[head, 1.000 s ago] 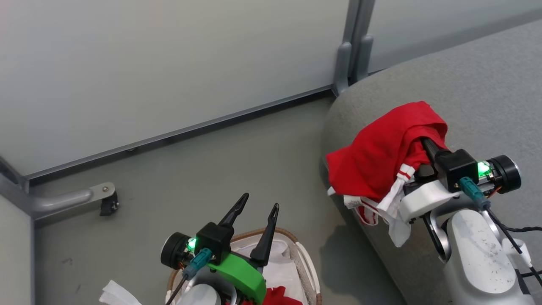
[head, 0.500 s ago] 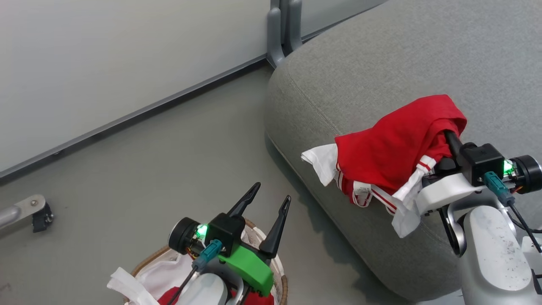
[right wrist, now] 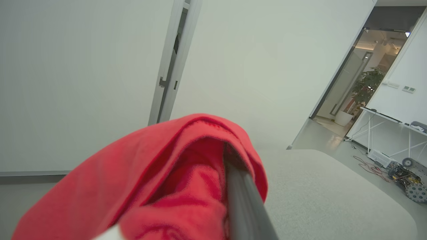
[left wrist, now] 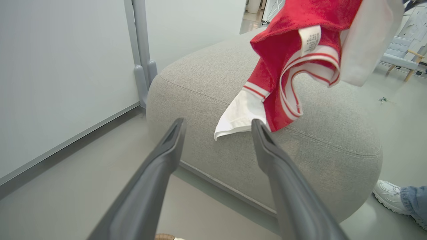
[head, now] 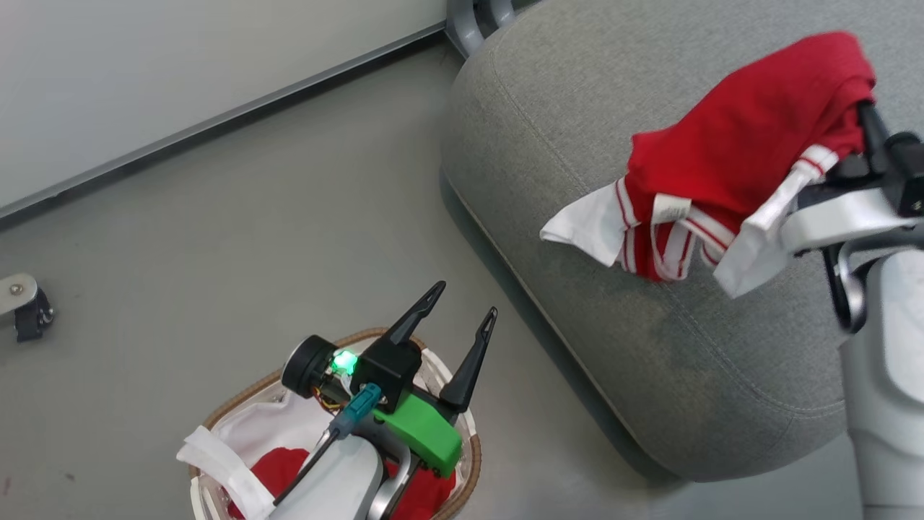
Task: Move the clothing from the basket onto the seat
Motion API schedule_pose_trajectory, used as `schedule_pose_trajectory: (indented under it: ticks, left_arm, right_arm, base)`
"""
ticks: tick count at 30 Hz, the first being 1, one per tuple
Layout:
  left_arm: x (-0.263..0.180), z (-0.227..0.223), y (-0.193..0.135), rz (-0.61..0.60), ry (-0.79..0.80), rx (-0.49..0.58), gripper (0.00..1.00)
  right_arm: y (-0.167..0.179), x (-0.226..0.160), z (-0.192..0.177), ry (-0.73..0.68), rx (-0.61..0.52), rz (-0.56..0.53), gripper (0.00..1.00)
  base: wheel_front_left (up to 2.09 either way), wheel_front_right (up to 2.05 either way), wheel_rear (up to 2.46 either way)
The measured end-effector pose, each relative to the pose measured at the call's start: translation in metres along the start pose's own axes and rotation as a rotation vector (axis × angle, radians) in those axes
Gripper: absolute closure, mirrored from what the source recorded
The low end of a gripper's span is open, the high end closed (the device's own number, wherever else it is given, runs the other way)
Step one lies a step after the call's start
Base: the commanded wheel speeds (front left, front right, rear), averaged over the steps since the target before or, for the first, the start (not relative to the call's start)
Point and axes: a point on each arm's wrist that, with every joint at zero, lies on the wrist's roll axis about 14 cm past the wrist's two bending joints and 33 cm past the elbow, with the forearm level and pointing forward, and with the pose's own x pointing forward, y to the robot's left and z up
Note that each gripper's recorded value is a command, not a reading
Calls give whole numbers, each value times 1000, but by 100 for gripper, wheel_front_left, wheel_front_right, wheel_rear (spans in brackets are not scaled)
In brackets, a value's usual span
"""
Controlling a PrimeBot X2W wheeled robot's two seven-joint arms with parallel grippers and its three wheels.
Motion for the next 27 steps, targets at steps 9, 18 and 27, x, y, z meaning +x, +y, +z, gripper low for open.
schedule_pose_trajectory:
  ticks: [9, 18, 27]
  left_arm:
    - [-5, -27, 47, 57, 45, -6, 0]
    - [-9, -55, 96, 126, 76, -28, 0]
    - [-23, -95, 123, 183, 138, -79, 0]
  right_arm:
    - [-40, 85, 44, -147, -171, -54, 100]
    - [-31, 146, -2, -59, -248, -41, 100]
    - [22, 151, -115, 170, -244, 60, 100]
  base:
    - [0, 0, 0]
    - [0, 0, 0]
    - [0, 0, 0]
